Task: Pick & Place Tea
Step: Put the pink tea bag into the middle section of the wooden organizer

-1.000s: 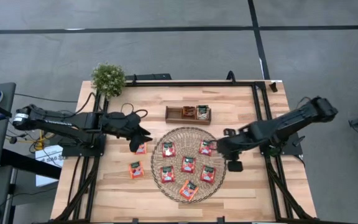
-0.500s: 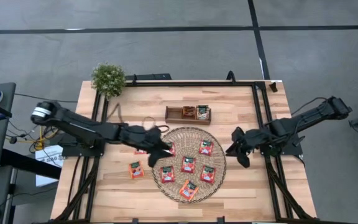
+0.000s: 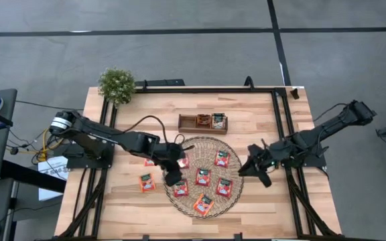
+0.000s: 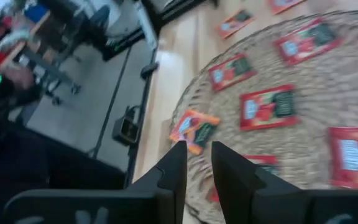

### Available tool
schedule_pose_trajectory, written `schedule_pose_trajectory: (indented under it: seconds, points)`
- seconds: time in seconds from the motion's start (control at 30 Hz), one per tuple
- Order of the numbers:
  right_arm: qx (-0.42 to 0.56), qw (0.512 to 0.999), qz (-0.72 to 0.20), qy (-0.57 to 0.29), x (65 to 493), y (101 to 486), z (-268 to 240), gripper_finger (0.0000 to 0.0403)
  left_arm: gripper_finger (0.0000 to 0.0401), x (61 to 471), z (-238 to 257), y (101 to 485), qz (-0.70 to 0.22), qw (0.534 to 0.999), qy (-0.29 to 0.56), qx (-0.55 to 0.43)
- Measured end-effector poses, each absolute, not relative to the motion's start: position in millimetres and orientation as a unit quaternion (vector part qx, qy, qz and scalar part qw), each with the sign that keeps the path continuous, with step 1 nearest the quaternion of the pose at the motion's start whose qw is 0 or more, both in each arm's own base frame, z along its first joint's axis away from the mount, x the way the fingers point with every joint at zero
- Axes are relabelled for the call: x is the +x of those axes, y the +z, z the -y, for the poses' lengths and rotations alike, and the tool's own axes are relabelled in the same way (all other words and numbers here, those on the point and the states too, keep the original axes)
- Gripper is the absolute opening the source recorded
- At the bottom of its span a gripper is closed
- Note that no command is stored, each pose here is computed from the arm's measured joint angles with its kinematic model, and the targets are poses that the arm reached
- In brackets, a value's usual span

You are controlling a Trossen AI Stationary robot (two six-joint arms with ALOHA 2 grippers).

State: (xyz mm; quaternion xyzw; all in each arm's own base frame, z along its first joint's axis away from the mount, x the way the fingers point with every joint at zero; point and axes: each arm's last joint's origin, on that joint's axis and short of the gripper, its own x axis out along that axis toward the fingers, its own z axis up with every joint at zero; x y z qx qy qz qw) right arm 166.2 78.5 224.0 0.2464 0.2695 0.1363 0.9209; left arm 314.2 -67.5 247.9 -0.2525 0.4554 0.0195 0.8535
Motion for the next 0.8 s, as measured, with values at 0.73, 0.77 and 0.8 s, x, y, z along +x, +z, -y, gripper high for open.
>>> schedule_pose_trajectory:
  seconds: [0.73, 0.77, 0.8]
  points:
    - [0.172, 0.846, -0.497, 0.082, 321.7, 235.5, -185.5, 0.0001, 0.0177, 201.9, 110.9, 257.7, -0.418, 0.888, 0.054, -0.183]
    - [0.179, 0.843, -0.503, 0.072, 329.6, 236.0, -185.1, 0.0001, 0.0177, 194.3, 112.0, 255.8, -0.417, 0.889, 0.049, -0.182]
    - [0.187, 0.84, -0.505, 0.064, 338.1, 236.7, -184.6, 0.0001, 0.0177, 186.7, 112.2, 254.4, -0.416, 0.89, 0.046, -0.181]
